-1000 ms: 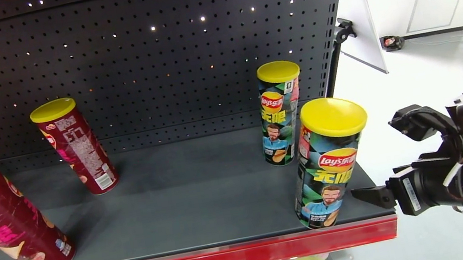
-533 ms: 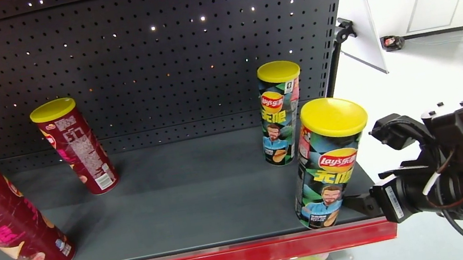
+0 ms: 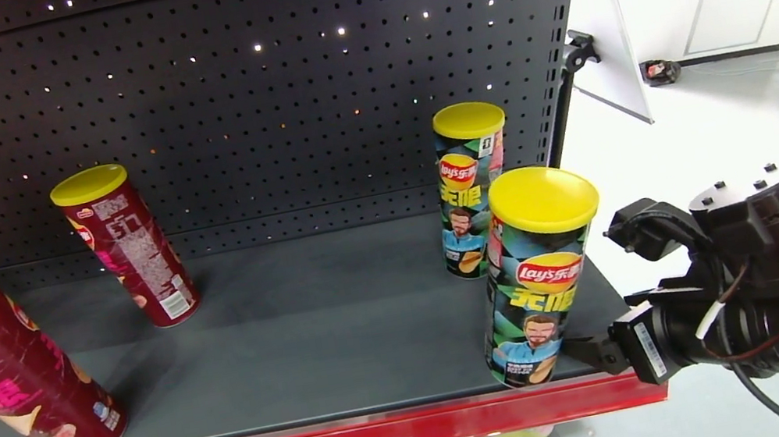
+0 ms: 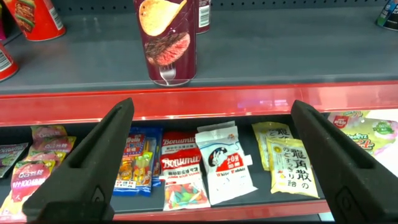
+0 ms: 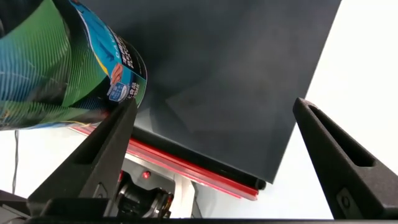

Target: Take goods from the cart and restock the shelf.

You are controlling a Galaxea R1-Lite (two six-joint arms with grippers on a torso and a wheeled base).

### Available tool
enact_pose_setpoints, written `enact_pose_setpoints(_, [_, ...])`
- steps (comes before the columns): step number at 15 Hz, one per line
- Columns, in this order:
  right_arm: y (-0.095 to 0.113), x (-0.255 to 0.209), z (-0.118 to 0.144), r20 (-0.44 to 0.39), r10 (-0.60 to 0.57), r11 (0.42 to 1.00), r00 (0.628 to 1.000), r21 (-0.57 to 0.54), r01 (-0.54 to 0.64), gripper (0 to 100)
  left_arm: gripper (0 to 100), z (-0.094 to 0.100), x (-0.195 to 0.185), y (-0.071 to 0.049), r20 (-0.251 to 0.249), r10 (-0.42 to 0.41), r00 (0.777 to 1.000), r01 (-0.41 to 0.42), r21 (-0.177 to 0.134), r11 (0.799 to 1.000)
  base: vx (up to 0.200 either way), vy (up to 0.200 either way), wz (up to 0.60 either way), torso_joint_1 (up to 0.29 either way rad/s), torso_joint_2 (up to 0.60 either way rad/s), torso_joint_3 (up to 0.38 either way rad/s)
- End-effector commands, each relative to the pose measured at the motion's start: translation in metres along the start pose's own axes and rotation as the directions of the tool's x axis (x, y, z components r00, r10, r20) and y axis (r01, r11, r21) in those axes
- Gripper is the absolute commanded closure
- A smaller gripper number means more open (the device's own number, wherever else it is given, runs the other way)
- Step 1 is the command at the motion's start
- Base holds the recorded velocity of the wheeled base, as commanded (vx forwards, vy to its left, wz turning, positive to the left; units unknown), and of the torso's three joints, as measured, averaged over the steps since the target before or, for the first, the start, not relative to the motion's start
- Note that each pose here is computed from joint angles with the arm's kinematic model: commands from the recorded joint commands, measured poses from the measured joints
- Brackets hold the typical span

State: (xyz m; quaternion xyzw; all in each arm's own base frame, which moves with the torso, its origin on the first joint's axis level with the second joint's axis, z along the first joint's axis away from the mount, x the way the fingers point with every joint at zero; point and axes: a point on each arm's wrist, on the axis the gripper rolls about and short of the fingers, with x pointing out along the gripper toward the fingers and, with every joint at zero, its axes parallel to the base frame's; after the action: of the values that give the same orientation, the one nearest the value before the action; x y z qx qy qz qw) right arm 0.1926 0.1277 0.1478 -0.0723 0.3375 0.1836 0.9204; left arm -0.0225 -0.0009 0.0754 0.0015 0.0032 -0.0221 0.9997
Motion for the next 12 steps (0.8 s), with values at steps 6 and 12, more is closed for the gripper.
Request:
enact_pose_setpoints(6, [0.0021, 0.0018, 0.0035, 0.006, -0.001, 1.000, 1.000, -0.004, 0.001, 0, 0, 0.0004, -0.0001, 0.0000, 0.002, 0.000, 1.000, 0.000, 0.000, 1.000, 0.000, 0.000, 0.00, 0.000, 0.00, 0.000])
enact_pose_setpoints(12, [0.0048, 0.0059, 0.0071, 0.022, 0.006, 1.000, 1.000, -0.005, -0.006, 0, 0, 0.0000, 0.0000, 0.0000, 0.000, 0.000, 1.000, 0.000, 0.000, 1.000, 0.000, 0.000, 0.00, 0.000, 0.00, 0.000])
